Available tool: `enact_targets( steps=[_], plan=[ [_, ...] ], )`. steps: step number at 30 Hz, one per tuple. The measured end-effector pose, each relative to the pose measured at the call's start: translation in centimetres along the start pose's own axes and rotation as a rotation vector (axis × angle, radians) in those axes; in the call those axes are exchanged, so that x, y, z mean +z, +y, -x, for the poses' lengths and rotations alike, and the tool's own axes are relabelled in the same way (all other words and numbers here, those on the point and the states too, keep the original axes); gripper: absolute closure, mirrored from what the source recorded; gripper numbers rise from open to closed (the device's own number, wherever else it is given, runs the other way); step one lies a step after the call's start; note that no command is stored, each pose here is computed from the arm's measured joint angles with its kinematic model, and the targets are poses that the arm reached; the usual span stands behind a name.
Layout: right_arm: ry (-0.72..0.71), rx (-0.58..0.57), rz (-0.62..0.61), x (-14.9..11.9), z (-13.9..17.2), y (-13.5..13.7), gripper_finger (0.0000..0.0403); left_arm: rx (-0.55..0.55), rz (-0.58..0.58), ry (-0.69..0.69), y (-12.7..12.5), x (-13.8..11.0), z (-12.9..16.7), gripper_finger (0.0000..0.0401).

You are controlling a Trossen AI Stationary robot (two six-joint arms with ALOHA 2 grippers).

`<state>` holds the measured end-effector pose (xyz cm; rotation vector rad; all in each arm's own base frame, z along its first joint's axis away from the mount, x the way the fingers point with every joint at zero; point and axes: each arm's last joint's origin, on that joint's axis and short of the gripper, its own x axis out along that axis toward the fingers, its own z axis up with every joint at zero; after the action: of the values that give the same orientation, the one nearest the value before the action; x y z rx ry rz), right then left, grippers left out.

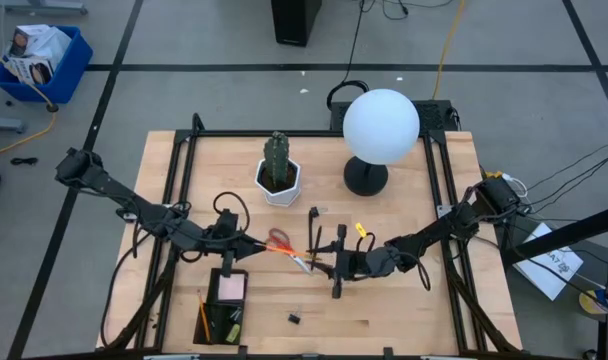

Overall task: Pick and place office supplies into organizer
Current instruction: Put the pencil in the desk organizer

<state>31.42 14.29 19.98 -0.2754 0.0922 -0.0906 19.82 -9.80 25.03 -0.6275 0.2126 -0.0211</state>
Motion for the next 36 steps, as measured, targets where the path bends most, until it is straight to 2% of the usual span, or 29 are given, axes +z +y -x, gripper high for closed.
enact_targets(
  steps=[5,10,17,22,28,31,36],
  plan=[
    [-0.021,0.056,0.01,0.5,1.1,1.7,0.0252,-0.05,0.035,0.01,-0.6,0.0,0.5,0.0379],
    [-0.04,0.11,0.051,0.9,2.6,3.6,0.0238,-0.141,0.081,0.043,-1.2,0.3,1.5,0.0376],
    [-0.031,0.031,0.065,1.4,4.6,5.5,0.0244,-0.256,0.111,0.061,-1.7,1.6,3.8,0.0379],
    [-0.024,-0.004,0.082,1.5,5.5,6.3,0.0244,-0.233,0.076,0.106,-2.8,2.9,5.1,0.0379],
    [-0.018,-0.021,0.085,1.6,5.9,6.6,0.0246,-0.137,-0.013,0.254,-4.9,4.9,6.7,0.0379],
    [-0.016,-0.02,0.088,1.5,5.9,6.6,0.0249,-0.133,-0.045,0.318,-6.2,5.9,7.6,0.0379],
    [-0.015,-0.019,0.088,1.5,5.9,6.6,0.0248,-0.13,-0.02,0.407,-8.1,7.6,9.4,0.0379]
  ],
)
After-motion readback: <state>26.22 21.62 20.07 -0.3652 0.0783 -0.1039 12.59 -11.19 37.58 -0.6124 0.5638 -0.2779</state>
